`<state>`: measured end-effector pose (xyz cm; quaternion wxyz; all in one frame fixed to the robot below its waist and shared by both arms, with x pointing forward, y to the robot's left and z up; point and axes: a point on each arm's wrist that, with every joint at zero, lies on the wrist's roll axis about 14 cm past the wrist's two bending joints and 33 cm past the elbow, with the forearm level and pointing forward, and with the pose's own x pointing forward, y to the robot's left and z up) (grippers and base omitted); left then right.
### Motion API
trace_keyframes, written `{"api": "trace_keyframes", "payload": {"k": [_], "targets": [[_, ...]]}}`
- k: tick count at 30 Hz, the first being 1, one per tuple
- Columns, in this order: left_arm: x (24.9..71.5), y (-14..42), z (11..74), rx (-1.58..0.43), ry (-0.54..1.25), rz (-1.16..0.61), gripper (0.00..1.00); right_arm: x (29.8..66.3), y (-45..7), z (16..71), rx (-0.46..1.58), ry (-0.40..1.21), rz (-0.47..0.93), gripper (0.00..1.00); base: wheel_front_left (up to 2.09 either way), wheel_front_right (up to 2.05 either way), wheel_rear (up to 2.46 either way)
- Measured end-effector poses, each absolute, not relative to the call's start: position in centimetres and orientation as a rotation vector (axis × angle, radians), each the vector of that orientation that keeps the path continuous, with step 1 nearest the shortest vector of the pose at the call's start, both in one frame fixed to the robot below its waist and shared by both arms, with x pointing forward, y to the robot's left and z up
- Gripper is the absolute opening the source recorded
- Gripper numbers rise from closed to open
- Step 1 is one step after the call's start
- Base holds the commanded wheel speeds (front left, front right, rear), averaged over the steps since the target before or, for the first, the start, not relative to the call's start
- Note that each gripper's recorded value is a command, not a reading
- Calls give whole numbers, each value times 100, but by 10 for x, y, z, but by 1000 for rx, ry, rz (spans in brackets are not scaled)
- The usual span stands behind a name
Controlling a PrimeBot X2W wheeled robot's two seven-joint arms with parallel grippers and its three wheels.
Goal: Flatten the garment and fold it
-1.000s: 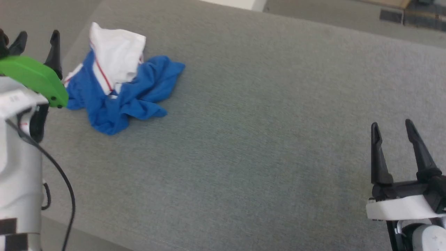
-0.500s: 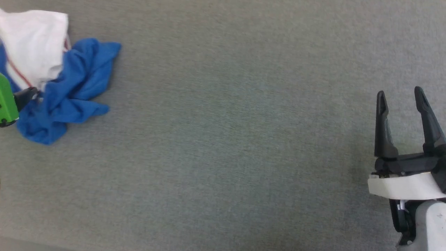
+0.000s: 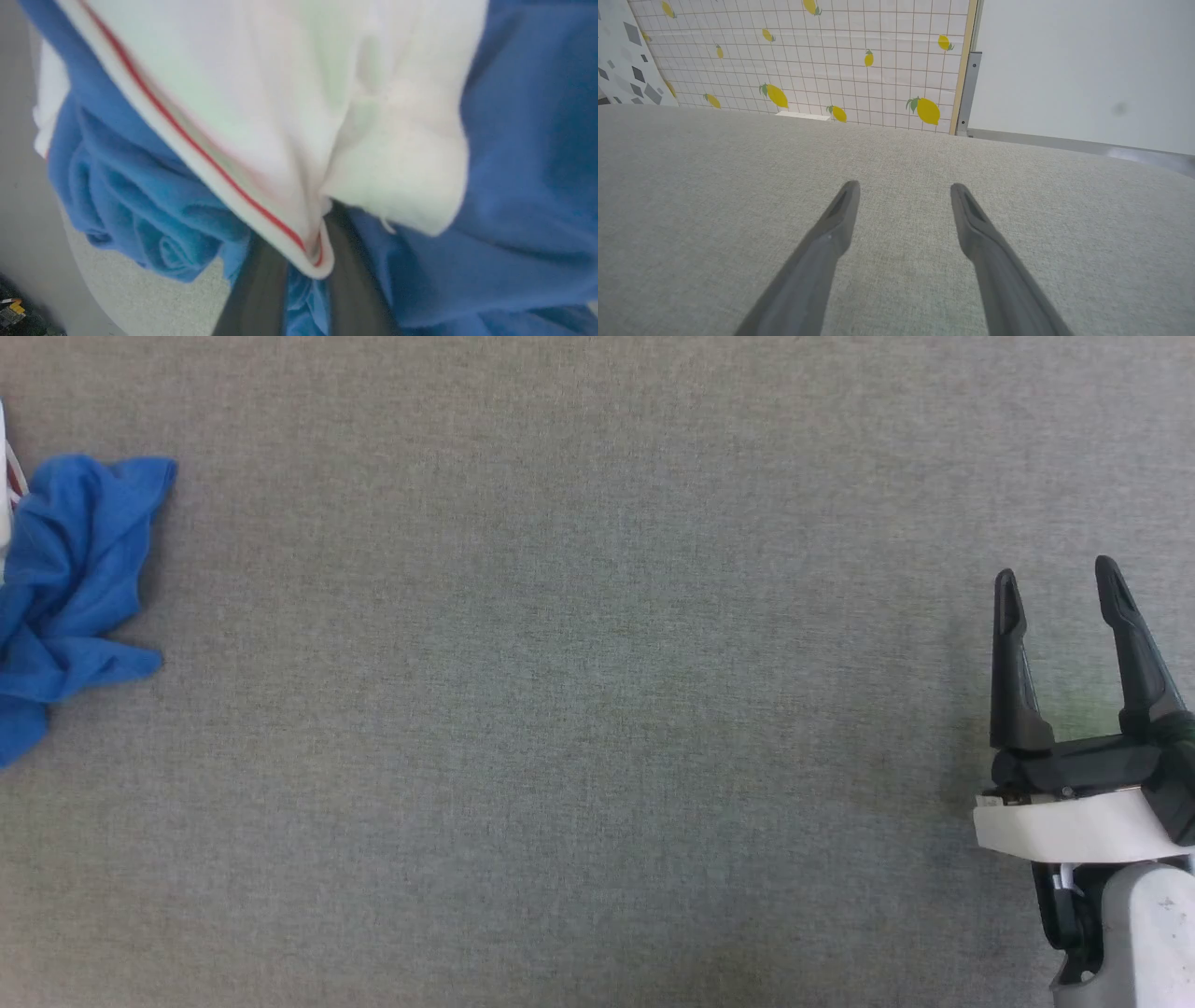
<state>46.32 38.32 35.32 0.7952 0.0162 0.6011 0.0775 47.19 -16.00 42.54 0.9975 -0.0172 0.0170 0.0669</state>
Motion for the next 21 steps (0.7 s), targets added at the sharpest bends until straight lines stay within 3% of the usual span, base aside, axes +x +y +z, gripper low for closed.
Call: {"api": "trace_keyframes", "payload": {"k": [8, 21], "targets": [[480, 368, 393, 38, 1118, 101, 0, 460, -163, 446, -38, 4, 126, 100, 0, 0, 0], [496, 274, 552, 283, 690, -228, 0, 427, -151, 496, 13, -89, 155, 100, 0, 0, 0]]}}
